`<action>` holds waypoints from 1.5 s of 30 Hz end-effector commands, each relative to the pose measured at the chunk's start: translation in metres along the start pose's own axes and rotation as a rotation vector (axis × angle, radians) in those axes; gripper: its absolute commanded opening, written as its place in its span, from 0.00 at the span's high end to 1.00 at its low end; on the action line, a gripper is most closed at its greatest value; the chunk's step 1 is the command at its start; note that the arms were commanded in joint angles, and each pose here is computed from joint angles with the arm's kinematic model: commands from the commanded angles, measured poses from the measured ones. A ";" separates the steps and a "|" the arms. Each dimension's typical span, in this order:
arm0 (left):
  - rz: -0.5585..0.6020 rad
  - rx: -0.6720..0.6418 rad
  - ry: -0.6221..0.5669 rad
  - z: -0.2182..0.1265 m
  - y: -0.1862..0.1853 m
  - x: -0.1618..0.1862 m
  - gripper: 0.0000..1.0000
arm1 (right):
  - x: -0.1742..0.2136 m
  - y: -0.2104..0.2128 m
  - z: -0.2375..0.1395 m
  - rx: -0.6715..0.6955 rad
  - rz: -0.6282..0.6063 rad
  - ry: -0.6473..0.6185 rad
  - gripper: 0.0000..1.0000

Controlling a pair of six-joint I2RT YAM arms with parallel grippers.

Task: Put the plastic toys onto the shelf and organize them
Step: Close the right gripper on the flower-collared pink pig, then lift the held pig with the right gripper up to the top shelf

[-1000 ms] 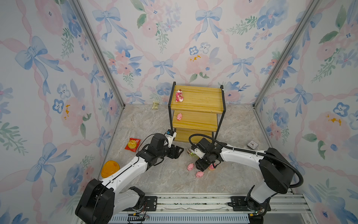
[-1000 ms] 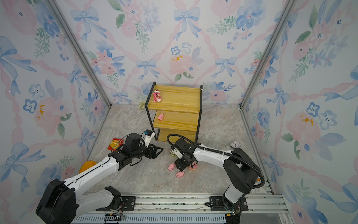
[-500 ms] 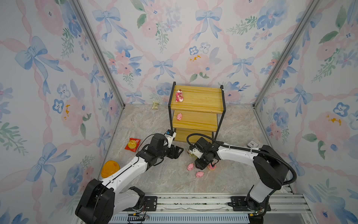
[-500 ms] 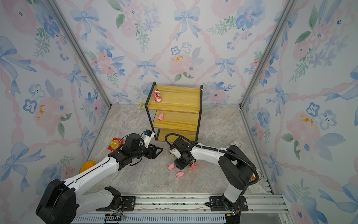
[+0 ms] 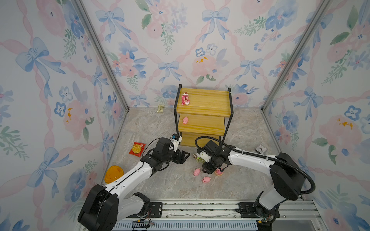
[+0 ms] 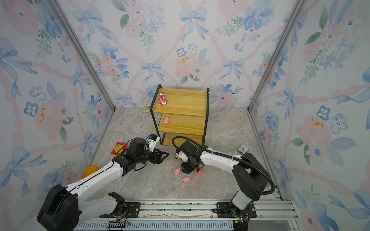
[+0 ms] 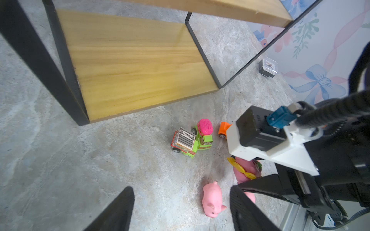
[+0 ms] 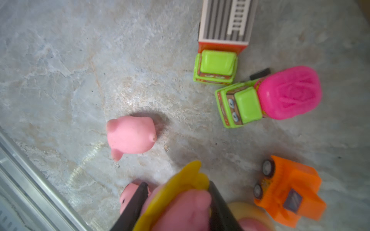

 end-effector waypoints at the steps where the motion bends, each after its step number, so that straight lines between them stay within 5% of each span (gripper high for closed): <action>1: -0.008 -0.002 0.001 0.002 0.003 0.003 0.24 | -0.007 0.000 -0.007 -0.004 0.023 -0.023 0.66; 17: -0.002 -0.007 -0.011 -0.001 0.002 0.002 0.24 | -0.006 0.006 0.005 0.141 -0.028 -0.117 0.68; 25: 0.000 -0.003 -0.002 0.001 0.003 0.003 0.24 | -0.026 0.030 -0.091 0.101 -0.099 -0.246 0.69; 34: 0.011 0.001 -0.020 0.002 0.003 0.001 0.24 | -0.065 0.056 -0.237 0.074 -0.155 -0.595 0.71; 45: 0.026 0.043 -0.027 0.005 0.004 -0.002 0.24 | -0.138 0.072 -0.304 0.190 -0.143 -0.819 0.74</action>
Point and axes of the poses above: each gripper's point midway between its finger pads, its own z axis out along the fingers, its own y axis along the line the jaws close on, x = y × z, the point moved 3 cm from there along -z, back along the fingers, and after that the axes turned 12 degrees about z, right-handed, at the moved point
